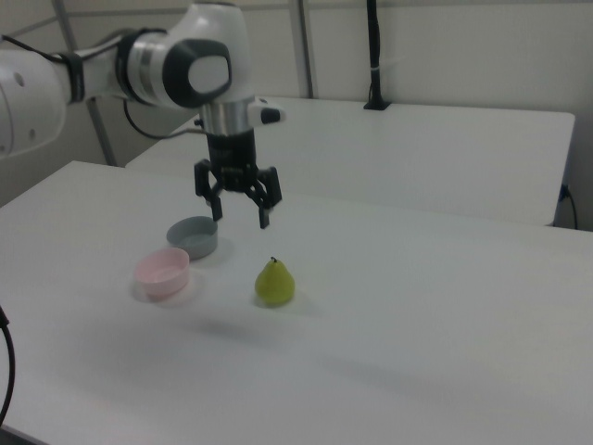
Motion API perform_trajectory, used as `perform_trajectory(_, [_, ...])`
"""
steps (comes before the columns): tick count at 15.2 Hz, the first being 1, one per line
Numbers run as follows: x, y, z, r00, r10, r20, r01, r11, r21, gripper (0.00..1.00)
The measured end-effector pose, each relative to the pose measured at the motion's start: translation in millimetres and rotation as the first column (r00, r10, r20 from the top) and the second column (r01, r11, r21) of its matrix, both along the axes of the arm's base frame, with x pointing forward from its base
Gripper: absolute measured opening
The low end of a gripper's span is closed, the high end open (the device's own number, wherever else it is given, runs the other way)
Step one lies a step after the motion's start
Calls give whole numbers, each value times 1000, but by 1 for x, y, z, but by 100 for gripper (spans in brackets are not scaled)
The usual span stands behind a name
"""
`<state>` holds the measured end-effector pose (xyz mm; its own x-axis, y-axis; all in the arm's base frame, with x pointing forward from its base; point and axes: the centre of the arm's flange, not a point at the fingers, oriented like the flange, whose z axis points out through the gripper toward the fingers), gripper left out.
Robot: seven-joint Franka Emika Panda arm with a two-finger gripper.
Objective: Place the pear in the bowl
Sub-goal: 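Move the open gripper over the yellow-green pear and lower it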
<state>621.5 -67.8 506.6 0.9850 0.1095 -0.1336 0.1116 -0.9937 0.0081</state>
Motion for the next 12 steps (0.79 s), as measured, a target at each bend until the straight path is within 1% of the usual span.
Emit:
perform_trajectory(6, [29,-11,-93,1000,17,-1,-17,999,-49,100])
perform_trajectory(8, [33,-11,-110,1000,19,-8,-19,999,-50,100])
perform_trajectory(12, [37,-6,-131,999,30,-26,-31,998,-52,100])
